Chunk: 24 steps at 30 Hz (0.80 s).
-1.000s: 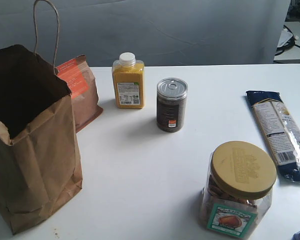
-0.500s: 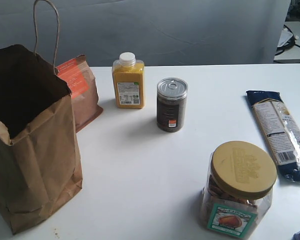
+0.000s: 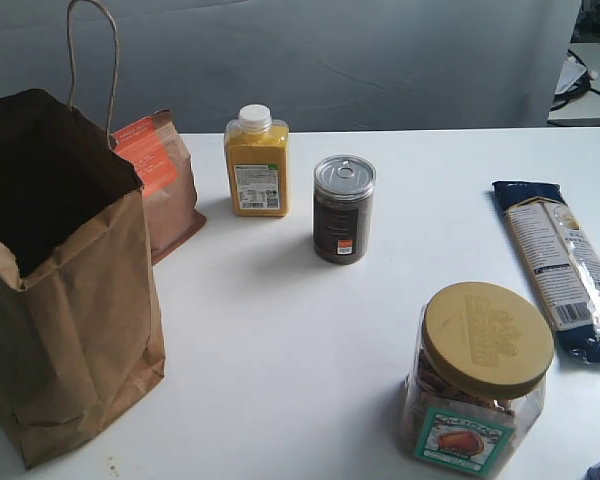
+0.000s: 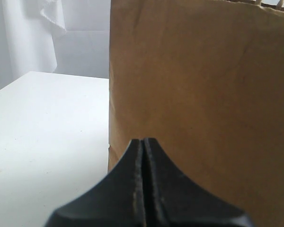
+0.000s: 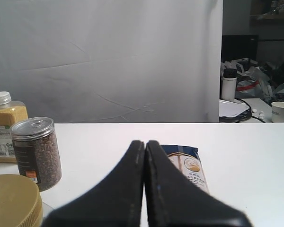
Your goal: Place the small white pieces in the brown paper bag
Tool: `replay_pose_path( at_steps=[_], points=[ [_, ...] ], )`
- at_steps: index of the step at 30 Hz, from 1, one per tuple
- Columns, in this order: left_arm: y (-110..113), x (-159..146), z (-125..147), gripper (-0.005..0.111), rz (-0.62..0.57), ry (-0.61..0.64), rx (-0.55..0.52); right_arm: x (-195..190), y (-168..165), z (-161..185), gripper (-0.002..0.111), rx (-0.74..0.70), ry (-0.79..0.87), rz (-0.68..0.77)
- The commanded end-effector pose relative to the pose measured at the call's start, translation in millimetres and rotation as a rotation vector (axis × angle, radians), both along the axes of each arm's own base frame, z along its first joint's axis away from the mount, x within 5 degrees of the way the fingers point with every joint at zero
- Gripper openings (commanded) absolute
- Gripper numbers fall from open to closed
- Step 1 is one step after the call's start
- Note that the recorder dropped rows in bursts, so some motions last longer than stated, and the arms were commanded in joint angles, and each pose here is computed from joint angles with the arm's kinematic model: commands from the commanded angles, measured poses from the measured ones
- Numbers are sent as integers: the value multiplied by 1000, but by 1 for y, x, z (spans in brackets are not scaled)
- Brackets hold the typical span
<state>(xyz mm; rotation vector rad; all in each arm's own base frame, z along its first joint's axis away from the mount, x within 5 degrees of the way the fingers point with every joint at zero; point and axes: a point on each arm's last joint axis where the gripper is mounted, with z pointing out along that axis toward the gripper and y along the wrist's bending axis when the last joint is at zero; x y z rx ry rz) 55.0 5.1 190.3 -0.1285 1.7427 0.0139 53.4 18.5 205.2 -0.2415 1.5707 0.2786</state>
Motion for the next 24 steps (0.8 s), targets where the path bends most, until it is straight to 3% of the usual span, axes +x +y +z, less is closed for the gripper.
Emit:
replay_pose_path(
  at_steps=[1, 24],
  points=[
    [0, 0, -1, 0, -4, -6, -11, 0, 0, -1, 0, -10, 0, -7],
    [0, 0, -1, 0, -4, -6, -11, 1, -4, -1, 0, -9, 0, -72]
  ],
)
